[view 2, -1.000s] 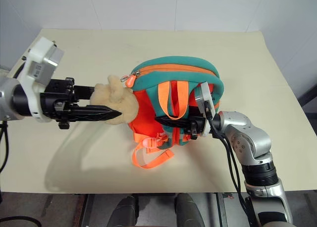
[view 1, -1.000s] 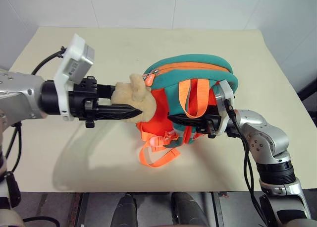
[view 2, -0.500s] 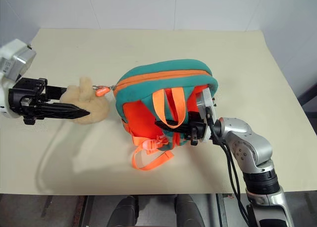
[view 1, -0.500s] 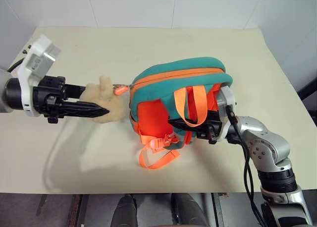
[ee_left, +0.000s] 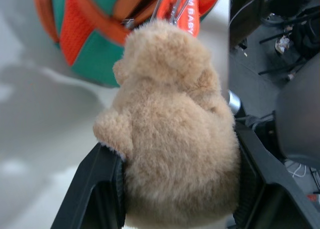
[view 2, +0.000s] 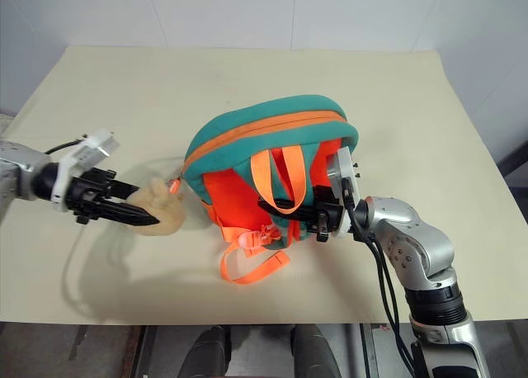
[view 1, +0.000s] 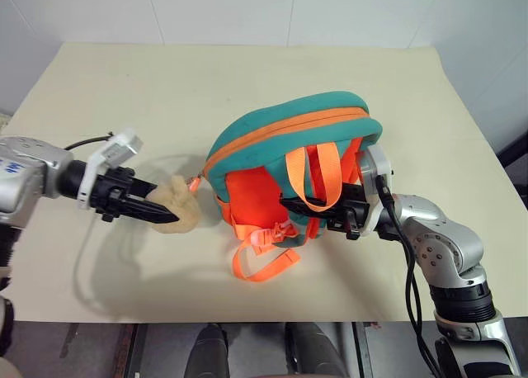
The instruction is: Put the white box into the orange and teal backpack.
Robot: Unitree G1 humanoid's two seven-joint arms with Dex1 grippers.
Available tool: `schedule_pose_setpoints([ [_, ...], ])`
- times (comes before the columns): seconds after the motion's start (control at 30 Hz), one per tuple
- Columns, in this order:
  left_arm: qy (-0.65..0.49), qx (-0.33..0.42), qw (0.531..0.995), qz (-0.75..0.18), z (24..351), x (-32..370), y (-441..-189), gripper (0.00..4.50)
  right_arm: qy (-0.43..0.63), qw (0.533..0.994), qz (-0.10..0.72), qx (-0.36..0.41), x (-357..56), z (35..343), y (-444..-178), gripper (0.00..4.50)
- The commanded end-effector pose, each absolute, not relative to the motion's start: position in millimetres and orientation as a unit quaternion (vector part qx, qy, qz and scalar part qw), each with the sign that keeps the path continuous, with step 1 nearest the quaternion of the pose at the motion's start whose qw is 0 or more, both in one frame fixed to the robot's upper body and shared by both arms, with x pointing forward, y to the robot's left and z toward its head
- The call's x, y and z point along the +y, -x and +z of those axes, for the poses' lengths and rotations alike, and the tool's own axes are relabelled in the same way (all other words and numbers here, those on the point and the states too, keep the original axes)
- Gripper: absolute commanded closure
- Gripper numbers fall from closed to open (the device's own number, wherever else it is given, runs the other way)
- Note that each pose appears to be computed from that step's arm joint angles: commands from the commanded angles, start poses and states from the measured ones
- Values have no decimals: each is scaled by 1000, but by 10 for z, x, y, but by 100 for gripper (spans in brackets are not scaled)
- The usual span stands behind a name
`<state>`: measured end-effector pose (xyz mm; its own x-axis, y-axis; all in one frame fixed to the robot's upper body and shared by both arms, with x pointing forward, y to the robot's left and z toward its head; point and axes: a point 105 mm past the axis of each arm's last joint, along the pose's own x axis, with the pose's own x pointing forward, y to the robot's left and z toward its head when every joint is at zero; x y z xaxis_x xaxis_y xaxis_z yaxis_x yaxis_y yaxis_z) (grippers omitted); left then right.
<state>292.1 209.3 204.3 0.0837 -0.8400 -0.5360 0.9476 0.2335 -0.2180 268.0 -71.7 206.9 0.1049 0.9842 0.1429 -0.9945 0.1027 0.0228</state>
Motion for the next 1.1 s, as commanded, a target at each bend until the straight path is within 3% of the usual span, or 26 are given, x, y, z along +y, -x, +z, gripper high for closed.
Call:
schedule_pose_setpoints([
  [0.03,-112,318,733,-590,1878,2172,-3034,238,-53,739,668,-69,-740,2173,-2633,450],
  [0.37,-117,335,727,-588,1491,2048,-3251,239,-44,743,664,-72,-733,2197,-2662,450],
  [0.7,-72,154,785,-595,1999,1912,-3259,239,-2,764,642,-65,-843,2236,-2726,450],
  [0.93,-96,93,841,-524,2083,2056,-3175,14,42,784,618,-43,-1132,2313,-2712,214],
  [1.1,-105,31,845,-523,2167,2167,-3007,0,63,803,592,-22,-1410,2315,-2694,44],
])
